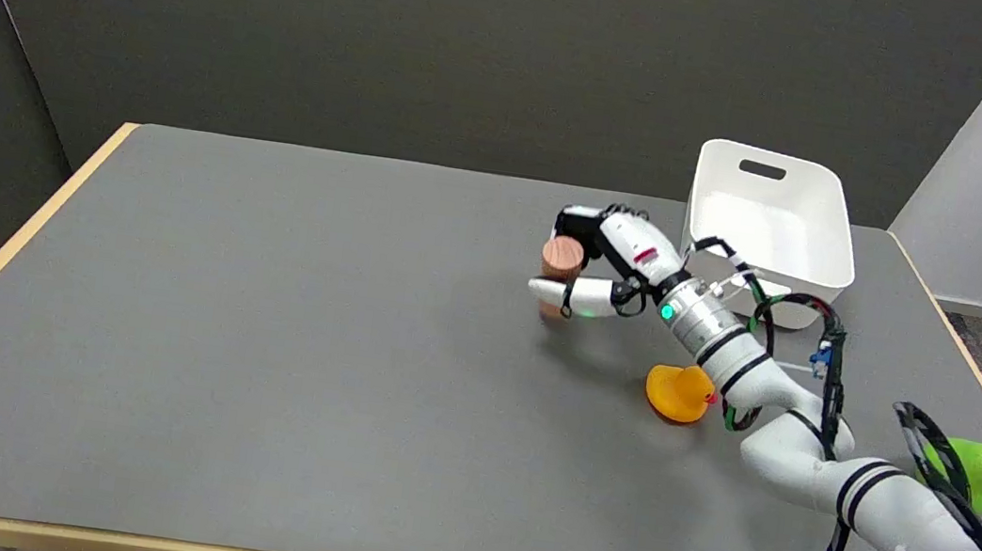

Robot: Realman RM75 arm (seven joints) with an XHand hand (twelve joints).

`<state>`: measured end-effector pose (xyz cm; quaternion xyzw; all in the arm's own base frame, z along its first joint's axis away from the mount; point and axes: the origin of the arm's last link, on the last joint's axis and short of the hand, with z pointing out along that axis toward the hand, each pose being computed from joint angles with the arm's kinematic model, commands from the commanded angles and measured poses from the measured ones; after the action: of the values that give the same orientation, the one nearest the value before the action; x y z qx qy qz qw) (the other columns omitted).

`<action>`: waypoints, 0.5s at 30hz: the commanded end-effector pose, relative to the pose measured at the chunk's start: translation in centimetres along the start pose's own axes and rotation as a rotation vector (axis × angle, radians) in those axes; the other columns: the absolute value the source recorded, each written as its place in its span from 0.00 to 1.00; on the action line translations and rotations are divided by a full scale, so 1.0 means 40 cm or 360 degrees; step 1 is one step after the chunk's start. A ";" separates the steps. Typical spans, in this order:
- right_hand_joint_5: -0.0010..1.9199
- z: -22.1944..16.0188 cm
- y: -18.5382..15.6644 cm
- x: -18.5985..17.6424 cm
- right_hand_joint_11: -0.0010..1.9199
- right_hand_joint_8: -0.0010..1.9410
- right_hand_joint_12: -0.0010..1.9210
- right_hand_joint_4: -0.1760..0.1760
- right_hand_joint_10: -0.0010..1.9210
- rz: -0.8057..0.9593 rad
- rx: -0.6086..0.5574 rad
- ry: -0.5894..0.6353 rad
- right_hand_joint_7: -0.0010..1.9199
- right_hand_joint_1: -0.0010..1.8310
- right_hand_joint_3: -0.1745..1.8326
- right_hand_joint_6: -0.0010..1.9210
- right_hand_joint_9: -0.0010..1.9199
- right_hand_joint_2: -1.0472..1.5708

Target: Place the wooden cylinder in the white box.

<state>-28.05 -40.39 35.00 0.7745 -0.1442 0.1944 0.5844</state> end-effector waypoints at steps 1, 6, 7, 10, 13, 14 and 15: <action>0.35 0.025 -0.043 0.255 0.27 0.65 0.99 0.14 0.73 -0.0396 0.0135 0.0398 0.50 0.66 0.32 0.76 0.44 0.78; 0.34 0.013 -0.011 0.348 0.28 0.66 1.00 0.13 0.73 -0.0518 0.0035 0.0519 0.49 0.66 0.31 0.76 0.44 0.78; 0.34 0.009 0.001 0.375 0.27 0.66 1.00 0.13 0.73 -0.0550 -0.0004 0.0545 0.49 0.66 0.30 0.76 0.44 0.79; 0.34 -0.003 0.046 0.435 0.27 0.66 1.00 0.12 0.73 -0.0597 -0.0136 0.0591 0.49 0.66 0.30 0.76 0.44 0.79; 0.34 -0.024 0.104 0.482 0.26 0.66 1.00 0.12 0.73 -0.0608 -0.0292 0.0608 0.49 0.66 0.30 0.76 0.44 0.78; 0.34 -0.029 0.116 0.490 0.26 0.66 1.00 0.12 0.73 -0.0610 -0.0321 0.0608 0.49 0.66 0.30 0.76 0.44 0.78; 0.34 -0.036 0.135 0.500 0.26 0.66 1.00 0.12 0.72 -0.0610 -0.0369 0.0605 0.49 0.66 0.30 0.76 0.44 0.79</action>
<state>-19.72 -41.11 39.22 0.7640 0.0029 0.2187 0.6070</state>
